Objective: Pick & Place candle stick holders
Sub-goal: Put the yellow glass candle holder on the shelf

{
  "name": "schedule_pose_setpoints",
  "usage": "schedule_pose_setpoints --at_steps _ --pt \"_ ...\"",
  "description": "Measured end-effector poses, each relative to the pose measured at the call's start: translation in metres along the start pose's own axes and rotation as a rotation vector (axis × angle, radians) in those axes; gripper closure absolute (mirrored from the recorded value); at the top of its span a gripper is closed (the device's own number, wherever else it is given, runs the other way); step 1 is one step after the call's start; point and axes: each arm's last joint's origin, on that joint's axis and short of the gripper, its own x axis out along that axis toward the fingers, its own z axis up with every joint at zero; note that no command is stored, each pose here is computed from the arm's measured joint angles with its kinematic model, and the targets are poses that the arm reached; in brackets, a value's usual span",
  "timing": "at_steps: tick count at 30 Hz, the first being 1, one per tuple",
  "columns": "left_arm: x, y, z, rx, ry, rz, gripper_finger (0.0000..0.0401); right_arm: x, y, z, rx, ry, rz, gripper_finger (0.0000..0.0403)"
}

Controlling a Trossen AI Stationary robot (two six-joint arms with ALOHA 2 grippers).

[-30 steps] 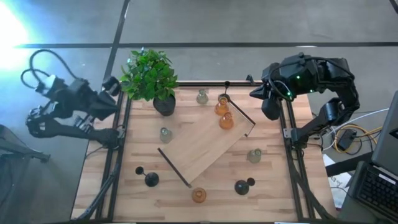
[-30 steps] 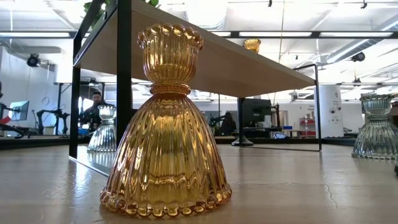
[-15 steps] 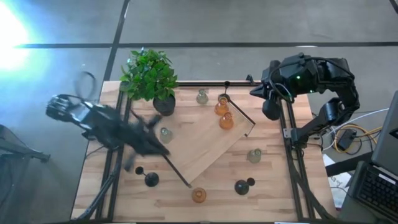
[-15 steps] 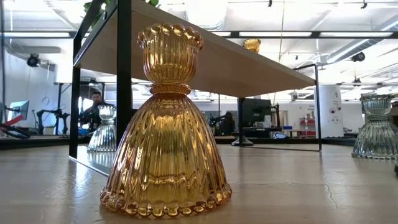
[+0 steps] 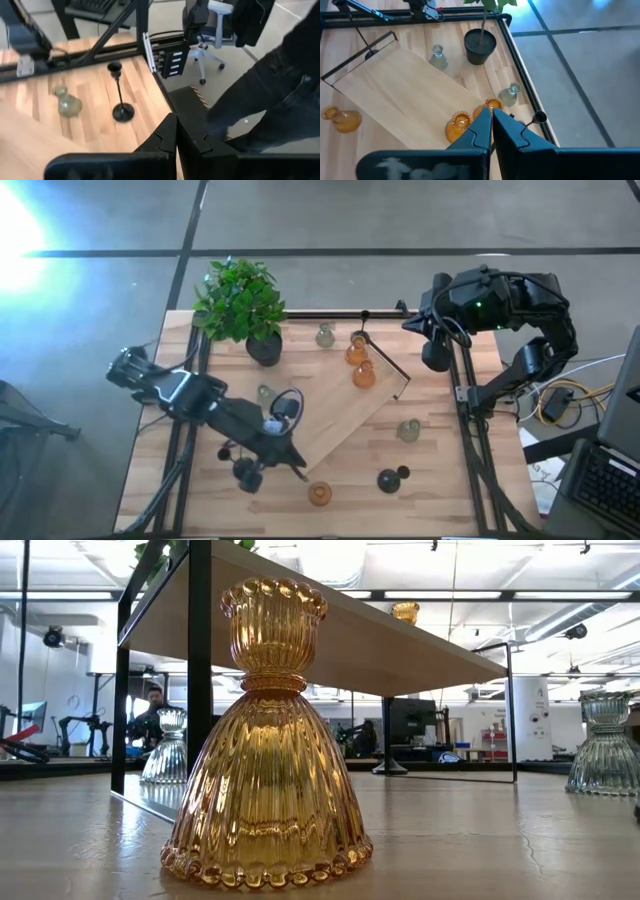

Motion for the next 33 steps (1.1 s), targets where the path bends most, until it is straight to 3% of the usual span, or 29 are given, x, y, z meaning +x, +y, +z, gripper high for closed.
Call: schedule_pose_setpoints --at_steps 10,17,27,33 --pt "0.051 0.011 -0.005 0.072 0.093 0.019 0.0393 0.001 -0.003 0.0 -0.012 0.002 -0.023 0.0394" --pt "0.073 0.012 -0.022 0.273 0.224 -0.019 0.0393 0.001 -0.003 0.0 0.025 0.002 -0.023 0.0394" --pt "0.092 0.008 -0.045 0.501 0.393 -0.177 0.0394 0.001 -0.004 0.0 0.101 0.0 -0.033 0.0394" --pt "0.105 0.005 -0.053 0.623 0.423 -0.219 0.0394 0.001 -0.006 0.0 0.118 -0.005 -0.09 0.0394"
